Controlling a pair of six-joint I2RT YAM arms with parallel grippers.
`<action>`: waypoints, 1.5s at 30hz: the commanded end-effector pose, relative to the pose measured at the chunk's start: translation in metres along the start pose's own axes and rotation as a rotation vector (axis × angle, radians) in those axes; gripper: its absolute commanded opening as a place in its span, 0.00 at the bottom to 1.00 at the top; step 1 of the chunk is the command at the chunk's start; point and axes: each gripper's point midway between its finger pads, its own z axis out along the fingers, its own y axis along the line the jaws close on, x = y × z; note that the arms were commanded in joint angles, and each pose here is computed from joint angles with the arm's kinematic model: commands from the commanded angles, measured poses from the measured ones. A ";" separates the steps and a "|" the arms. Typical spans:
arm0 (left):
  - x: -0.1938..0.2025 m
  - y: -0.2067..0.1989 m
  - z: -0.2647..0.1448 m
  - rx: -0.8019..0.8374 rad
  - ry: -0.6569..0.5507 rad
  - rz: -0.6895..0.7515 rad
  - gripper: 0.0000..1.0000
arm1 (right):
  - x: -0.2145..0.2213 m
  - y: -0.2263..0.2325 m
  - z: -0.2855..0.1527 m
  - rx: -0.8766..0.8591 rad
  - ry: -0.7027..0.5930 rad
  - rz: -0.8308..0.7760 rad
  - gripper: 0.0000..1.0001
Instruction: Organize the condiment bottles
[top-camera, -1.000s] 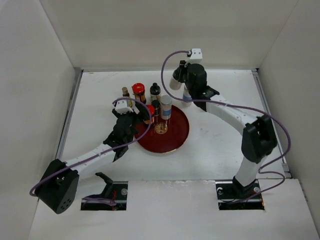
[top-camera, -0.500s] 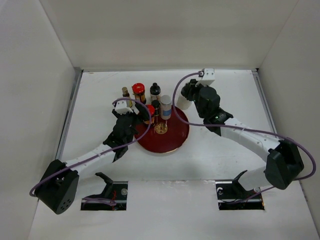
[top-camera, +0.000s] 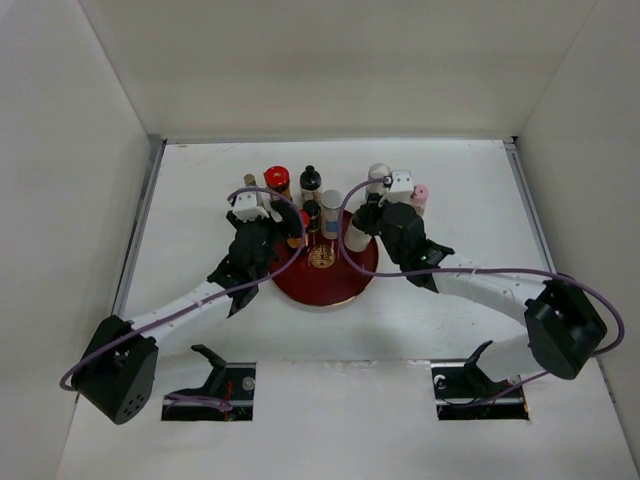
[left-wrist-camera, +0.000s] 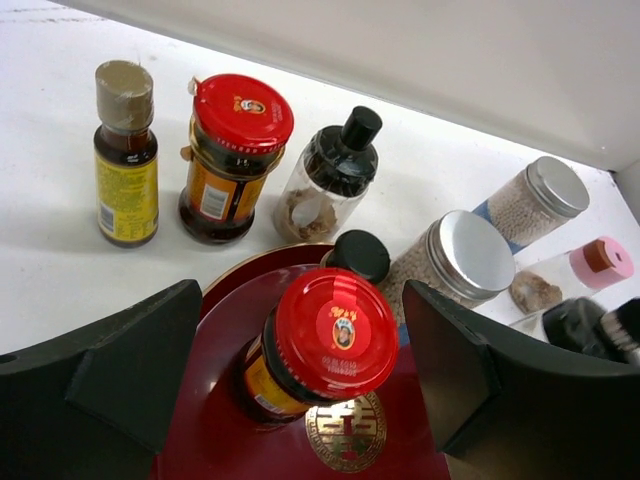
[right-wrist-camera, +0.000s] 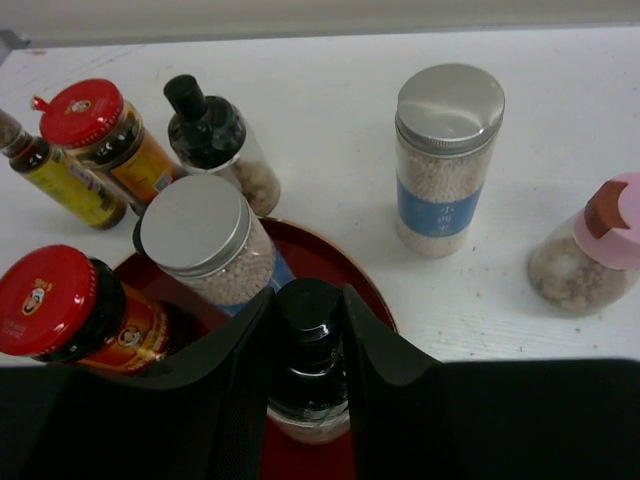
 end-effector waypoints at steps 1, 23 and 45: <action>-0.022 -0.015 0.010 0.017 -0.032 -0.020 0.82 | -0.020 0.012 0.005 -0.031 -0.099 0.083 0.28; -0.045 -0.039 0.085 -0.041 0.082 0.081 0.59 | -0.012 0.016 -0.018 -0.036 -0.142 0.113 0.71; 0.011 -0.059 0.171 -0.093 0.263 0.294 0.58 | -0.004 -0.008 -0.058 -0.117 -0.117 0.278 0.69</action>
